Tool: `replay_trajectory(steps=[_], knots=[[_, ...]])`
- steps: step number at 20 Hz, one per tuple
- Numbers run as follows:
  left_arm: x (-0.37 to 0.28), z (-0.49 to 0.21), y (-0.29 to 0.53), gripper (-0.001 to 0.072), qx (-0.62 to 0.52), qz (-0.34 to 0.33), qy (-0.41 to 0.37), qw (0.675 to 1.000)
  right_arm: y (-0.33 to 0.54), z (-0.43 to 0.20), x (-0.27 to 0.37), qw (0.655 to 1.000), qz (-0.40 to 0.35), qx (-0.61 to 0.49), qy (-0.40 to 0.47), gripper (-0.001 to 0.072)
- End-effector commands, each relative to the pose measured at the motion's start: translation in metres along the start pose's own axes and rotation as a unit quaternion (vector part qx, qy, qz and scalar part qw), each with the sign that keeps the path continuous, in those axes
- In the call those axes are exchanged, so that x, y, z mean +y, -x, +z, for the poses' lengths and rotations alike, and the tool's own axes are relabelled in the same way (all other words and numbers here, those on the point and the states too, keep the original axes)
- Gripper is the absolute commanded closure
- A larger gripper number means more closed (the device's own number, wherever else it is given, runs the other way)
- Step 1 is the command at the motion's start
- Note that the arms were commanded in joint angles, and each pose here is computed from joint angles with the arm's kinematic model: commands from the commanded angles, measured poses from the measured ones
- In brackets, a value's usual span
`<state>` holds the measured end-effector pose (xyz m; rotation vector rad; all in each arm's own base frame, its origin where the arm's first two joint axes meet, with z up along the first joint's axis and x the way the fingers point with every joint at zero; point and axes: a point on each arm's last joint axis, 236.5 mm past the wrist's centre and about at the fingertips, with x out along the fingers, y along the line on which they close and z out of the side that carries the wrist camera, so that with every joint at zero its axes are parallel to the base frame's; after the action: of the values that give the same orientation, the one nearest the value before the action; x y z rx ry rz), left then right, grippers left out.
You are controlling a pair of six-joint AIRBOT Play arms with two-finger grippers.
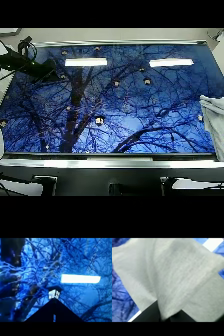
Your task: Fold the clothes and pants, and hang the long-sleeved shirts on hangers.
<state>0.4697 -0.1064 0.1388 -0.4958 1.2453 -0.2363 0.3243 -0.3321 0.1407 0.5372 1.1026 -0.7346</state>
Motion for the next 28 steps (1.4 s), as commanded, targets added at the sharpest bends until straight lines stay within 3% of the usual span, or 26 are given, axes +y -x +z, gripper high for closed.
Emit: replay_trajectory(steps=[1,8,12,16,19,22,25,28], knots=[[0.000,0.000,-0.001,0.0691,0.001,0.000,0.000,1.000,-0.004,-0.018,-0.031,0.997,-0.066,0.036,-0.017,0.0677],[-0.005,-0.004,-0.008,0.0691,0.009,-0.001,-0.006,1.000,-0.044,-0.066,-0.067,0.981,-0.141,0.128,-0.024,0.0676],[-0.015,-0.016,-0.020,0.0691,0.028,-0.001,-0.016,0.999,-0.038,-0.088,-0.113,0.972,-0.152,0.157,-0.082,0.0676],[-0.020,-0.018,-0.026,0.0691,0.031,-0.003,-0.021,0.999,-0.038,-0.102,-0.138,0.973,-0.089,0.158,-0.145,0.0675],[-0.020,-0.018,-0.026,0.0692,0.030,-0.003,-0.021,0.999,-0.052,-0.115,-0.131,0.971,-0.066,0.182,-0.141,0.0674],[-0.020,-0.018,-0.027,0.0691,0.031,-0.003,-0.021,0.999,-0.065,-0.122,-0.144,0.969,-0.105,0.185,-0.128,0.0610],[-0.020,-0.018,-0.027,0.0691,0.031,-0.003,-0.021,0.999,-0.071,-0.108,-0.168,0.970,-0.143,0.147,-0.131,0.0616],[-0.021,-0.018,-0.027,0.0691,0.031,-0.004,-0.021,0.999,-0.093,-0.119,-0.163,0.967,-0.128,0.175,-0.135,0.0613]])
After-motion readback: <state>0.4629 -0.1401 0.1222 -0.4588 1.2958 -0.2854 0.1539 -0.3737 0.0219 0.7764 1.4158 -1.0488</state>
